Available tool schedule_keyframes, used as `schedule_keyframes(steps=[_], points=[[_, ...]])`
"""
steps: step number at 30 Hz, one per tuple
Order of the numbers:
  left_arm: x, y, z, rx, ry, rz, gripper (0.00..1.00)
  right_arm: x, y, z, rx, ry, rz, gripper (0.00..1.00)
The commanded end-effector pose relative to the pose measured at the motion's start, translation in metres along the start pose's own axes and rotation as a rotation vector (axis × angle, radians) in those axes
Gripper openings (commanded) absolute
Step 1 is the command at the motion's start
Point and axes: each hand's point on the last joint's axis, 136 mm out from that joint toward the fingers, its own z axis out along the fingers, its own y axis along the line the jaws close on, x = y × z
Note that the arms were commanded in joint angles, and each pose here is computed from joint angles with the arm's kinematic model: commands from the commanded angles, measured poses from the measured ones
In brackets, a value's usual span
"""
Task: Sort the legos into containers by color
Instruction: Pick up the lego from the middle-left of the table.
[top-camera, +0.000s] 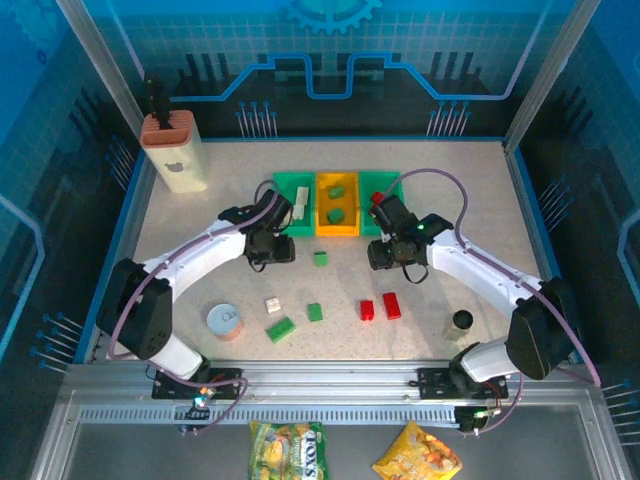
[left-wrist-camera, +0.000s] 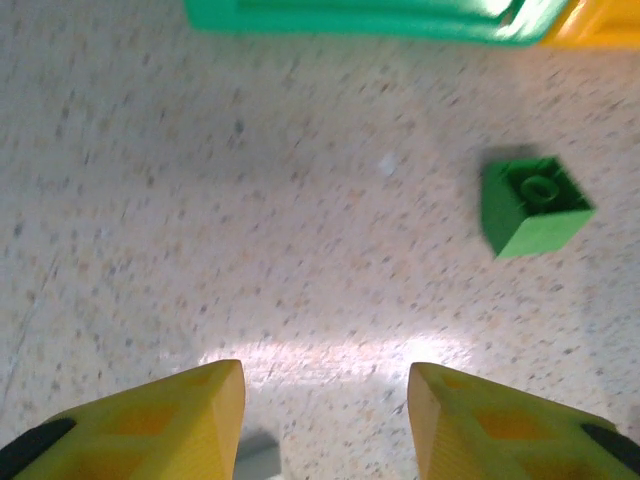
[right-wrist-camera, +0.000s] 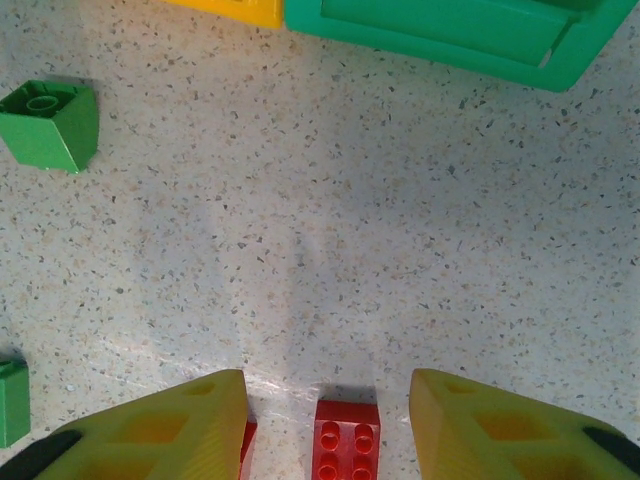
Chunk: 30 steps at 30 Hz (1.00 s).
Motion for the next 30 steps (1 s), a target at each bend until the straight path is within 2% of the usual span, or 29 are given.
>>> schedule_keyframes(steps=[1,11,20,30], points=[[0.026,0.016,0.001,-0.062,0.034,-0.078,0.5,-0.006,0.009,0.001,-0.025,-0.004,-0.023,0.47],[0.078,0.025,0.016,-0.123,0.128,-0.122,0.55,-0.004,0.012,0.006,-0.033,0.014,-0.034,0.47],[0.107,0.021,0.033,-0.14,0.189,-0.123,0.55,-0.003,0.011,0.008,-0.028,0.015,-0.038,0.47],[0.123,0.02,0.038,-0.137,0.219,-0.124,0.45,-0.003,0.01,0.007,-0.02,0.014,-0.038,0.47]])
